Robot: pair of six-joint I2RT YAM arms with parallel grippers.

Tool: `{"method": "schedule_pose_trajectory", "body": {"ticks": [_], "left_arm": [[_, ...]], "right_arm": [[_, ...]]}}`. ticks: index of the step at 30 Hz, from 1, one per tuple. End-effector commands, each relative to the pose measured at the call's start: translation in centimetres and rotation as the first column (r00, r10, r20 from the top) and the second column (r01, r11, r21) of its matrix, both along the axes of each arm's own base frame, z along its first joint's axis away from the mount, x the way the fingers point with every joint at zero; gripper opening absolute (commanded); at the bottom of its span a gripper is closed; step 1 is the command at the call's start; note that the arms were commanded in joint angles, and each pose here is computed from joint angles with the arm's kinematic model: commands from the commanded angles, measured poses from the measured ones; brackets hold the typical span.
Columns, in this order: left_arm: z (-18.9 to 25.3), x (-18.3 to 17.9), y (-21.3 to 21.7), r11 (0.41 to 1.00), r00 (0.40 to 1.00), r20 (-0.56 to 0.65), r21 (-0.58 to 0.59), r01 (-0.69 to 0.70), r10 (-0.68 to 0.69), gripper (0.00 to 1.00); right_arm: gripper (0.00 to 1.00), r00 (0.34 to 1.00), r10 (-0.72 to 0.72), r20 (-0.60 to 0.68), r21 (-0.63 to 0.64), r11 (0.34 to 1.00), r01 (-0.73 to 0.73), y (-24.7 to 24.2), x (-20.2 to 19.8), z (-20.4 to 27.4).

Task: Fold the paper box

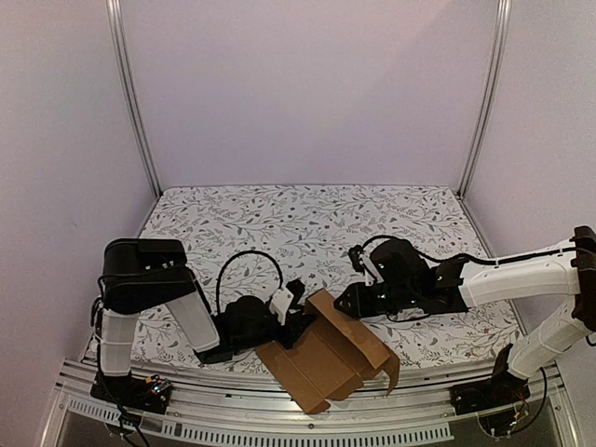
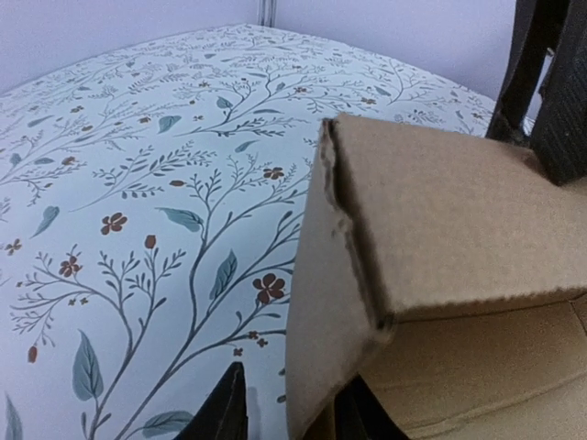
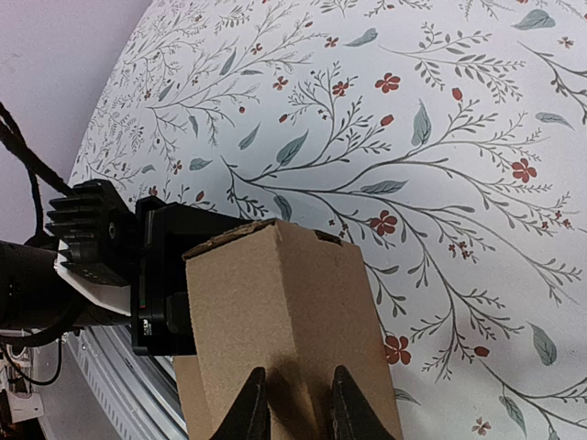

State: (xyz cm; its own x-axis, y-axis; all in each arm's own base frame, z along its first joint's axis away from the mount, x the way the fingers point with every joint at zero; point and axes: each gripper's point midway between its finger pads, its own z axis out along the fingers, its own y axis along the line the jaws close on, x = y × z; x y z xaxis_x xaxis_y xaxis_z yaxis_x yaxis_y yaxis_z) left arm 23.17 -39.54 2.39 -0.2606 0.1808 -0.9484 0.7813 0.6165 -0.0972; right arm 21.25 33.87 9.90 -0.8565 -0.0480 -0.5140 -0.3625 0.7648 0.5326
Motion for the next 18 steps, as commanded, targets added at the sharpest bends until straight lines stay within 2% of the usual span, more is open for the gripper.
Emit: {"method": "schedule_pose_trajectory", "body": {"ticks": [1,7,18], "left_arm": [[2.2,0.7,-0.2,0.994,0.998,0.068,-0.110,-0.011,0.019,0.33],[3.9,1.2,-0.3,0.982,0.992,0.119,-0.191,-0.008,0.031,0.33],[5.6,2.3,-1.8,0.971,0.987,0.155,-0.238,-0.002,0.040,0.33]], "right_arm": [[0.21,1.000,-0.027,-0.014,-0.040,0.999,0.027,-0.8,0.2,-0.6],[0.21,0.999,-0.030,-0.014,-0.041,0.999,0.029,-0.9,0.2,-0.6],[0.21,1.000,-0.026,-0.016,-0.041,0.999,0.025,-1.0,0.1,-0.6]]}}
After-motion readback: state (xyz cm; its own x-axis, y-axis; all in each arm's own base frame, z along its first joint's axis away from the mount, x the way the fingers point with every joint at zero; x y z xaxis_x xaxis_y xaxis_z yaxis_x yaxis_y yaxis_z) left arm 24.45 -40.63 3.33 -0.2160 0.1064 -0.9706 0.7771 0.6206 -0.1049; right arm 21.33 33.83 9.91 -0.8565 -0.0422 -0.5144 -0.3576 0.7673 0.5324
